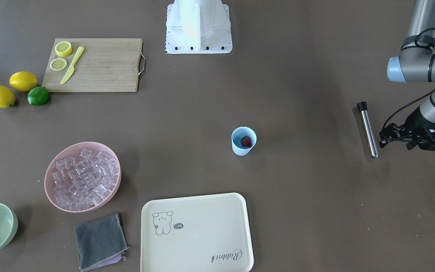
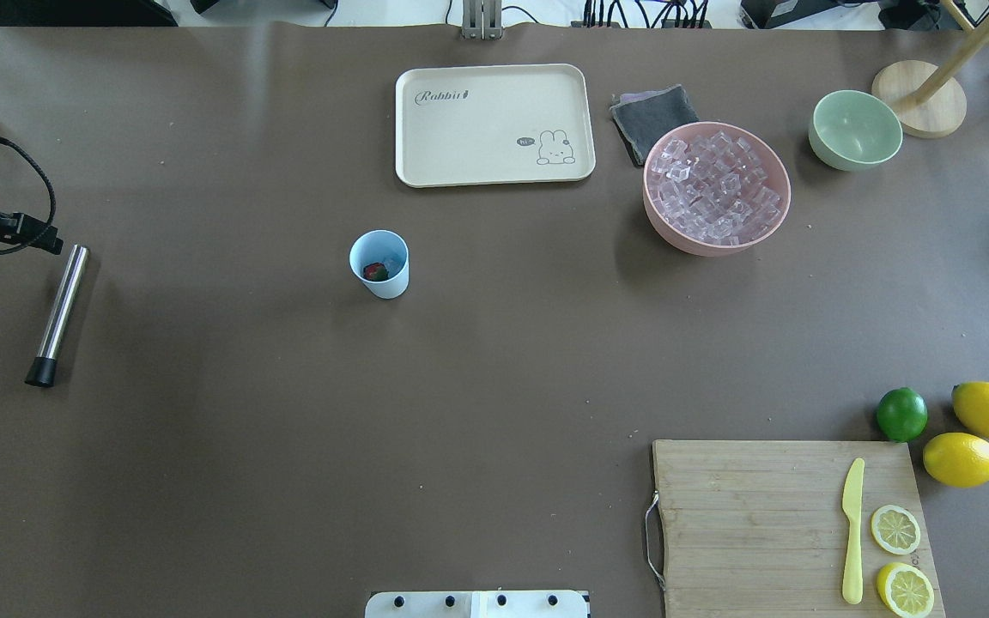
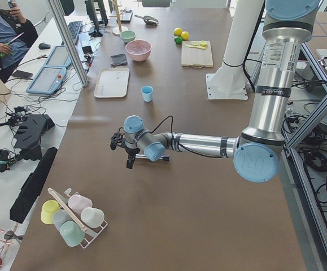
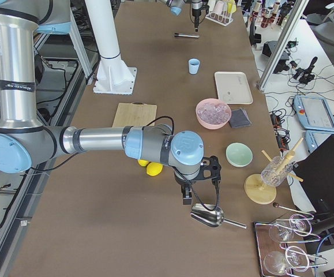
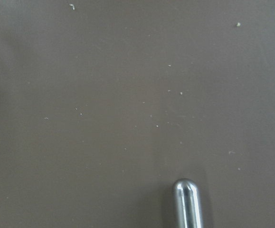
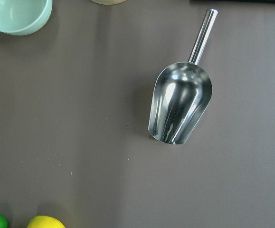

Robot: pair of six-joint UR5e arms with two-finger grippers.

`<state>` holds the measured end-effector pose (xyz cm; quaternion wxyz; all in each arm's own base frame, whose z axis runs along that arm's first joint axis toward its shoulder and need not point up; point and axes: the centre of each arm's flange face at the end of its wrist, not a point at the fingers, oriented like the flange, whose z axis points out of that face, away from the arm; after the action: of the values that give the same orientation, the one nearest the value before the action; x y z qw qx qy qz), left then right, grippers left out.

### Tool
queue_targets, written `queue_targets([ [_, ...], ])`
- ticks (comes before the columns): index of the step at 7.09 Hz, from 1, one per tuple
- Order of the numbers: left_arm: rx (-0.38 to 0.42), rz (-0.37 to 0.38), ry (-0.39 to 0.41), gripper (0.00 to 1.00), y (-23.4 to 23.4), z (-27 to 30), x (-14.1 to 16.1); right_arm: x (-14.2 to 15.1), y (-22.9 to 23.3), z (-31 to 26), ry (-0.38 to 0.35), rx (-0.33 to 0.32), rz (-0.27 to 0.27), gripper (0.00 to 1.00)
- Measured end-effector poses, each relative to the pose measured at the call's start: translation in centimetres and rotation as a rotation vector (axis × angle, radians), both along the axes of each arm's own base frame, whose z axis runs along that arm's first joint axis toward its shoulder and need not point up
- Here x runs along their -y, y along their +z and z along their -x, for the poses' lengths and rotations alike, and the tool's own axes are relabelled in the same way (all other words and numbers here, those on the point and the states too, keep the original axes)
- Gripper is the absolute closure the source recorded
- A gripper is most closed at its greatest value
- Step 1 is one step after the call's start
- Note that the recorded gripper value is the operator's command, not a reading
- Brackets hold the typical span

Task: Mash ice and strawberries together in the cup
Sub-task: 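Move the left gripper back down to the metal pestle on the table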

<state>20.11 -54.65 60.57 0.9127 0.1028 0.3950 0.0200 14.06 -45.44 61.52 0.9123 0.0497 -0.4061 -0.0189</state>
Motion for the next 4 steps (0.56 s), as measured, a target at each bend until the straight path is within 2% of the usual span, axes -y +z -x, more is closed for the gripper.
queue_targets([
  [3,-0.054,0.024,-0.039,0.1,-1.4,-2.2,-0.9,0.2,-0.4,0.0,0.002,0.007,-0.007,0.01],
  [4,-0.059,0.023,-0.031,0.19,-1.2,-3.2,-1.6,0.2,-0.5,0.0,0.002,0.009,-0.007,0.01],
])
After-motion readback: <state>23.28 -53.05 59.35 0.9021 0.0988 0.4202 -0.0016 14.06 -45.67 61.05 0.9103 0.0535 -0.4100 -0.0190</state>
